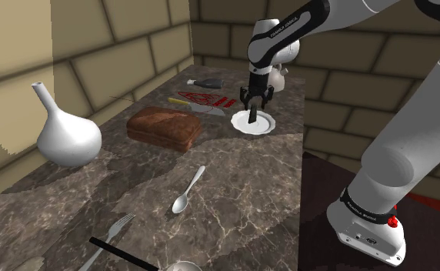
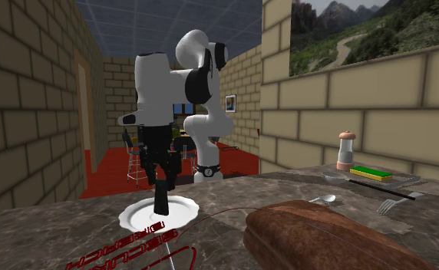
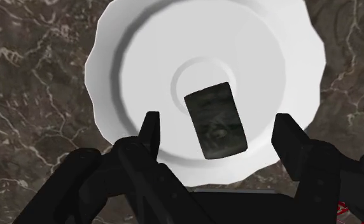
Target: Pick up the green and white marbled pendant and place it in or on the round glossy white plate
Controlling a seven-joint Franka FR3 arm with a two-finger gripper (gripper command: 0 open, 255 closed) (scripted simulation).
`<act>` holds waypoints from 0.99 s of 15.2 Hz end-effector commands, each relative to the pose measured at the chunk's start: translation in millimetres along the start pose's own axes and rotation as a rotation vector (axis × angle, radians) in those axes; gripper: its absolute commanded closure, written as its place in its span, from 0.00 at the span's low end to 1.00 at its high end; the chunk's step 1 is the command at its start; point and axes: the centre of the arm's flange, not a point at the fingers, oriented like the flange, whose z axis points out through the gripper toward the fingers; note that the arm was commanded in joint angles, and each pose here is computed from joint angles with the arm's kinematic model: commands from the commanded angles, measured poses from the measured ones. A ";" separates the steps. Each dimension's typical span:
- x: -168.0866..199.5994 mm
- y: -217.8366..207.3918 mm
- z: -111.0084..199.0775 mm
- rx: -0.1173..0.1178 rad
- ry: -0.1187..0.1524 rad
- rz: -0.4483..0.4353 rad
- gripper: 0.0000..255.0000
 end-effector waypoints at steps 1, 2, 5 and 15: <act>0.0 0.0 0.0 0.000 0.000 0.000 0.00; 0.0 0.0 0.0 0.000 0.000 0.000 0.00; 0.0 0.0 -13.2 0.000 0.000 0.000 0.00; 0.0 0.0 -50.0 0.000 0.000 0.000 0.00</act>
